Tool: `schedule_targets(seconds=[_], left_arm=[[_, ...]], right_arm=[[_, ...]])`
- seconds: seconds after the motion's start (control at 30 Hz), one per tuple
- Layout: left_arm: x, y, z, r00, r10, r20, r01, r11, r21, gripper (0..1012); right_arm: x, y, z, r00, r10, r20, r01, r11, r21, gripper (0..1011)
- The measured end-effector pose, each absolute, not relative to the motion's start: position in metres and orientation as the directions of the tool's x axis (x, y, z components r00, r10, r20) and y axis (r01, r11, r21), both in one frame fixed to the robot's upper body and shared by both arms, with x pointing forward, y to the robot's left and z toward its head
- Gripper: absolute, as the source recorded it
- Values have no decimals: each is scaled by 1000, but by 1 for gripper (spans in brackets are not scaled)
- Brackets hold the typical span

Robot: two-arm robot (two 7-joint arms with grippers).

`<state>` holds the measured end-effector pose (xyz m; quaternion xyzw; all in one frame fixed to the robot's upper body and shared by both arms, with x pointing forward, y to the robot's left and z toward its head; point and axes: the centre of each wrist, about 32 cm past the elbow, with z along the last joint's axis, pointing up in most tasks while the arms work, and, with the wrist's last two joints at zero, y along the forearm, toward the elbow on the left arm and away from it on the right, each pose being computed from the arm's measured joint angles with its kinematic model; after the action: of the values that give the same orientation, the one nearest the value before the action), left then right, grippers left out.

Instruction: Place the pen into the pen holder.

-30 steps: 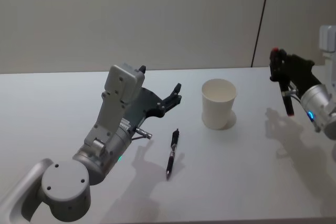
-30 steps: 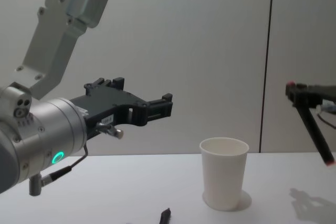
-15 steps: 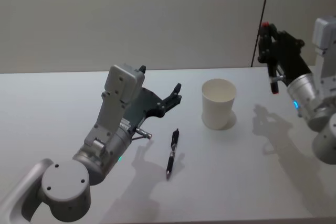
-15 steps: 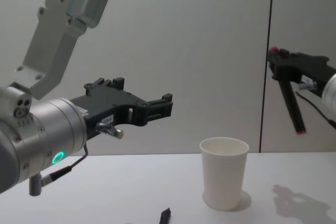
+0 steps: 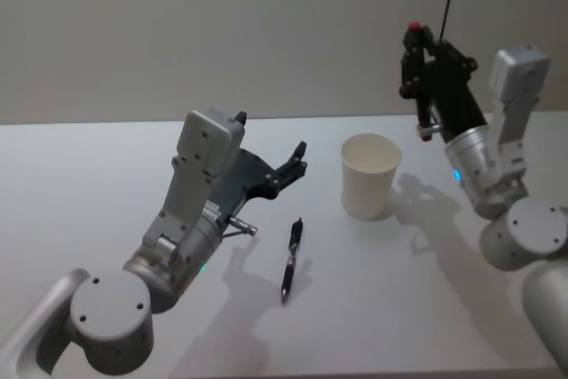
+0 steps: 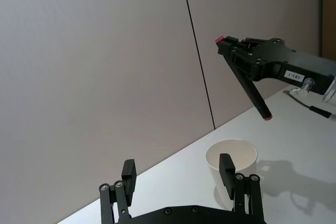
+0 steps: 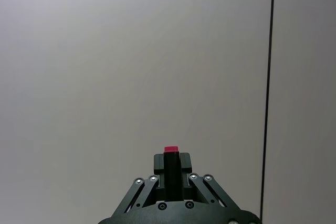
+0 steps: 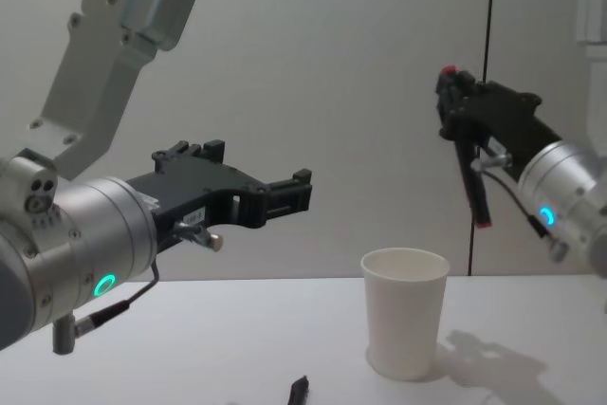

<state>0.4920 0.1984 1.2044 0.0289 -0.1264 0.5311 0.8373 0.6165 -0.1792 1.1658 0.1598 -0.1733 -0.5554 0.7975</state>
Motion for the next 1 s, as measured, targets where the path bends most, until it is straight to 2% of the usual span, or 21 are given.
schedule_targets(seconds=[0.5,1.0], left_arm=[[492,198,1204,404,882,242,-897,434,-86,1004],[492,198,1204,404,882,242,-897,434,-86,1004]], right_arm=[[630,-158,1137,350,-930,110,792,357,496,158],[632,-146,1121,357,-927,111,786,363,500,159]])
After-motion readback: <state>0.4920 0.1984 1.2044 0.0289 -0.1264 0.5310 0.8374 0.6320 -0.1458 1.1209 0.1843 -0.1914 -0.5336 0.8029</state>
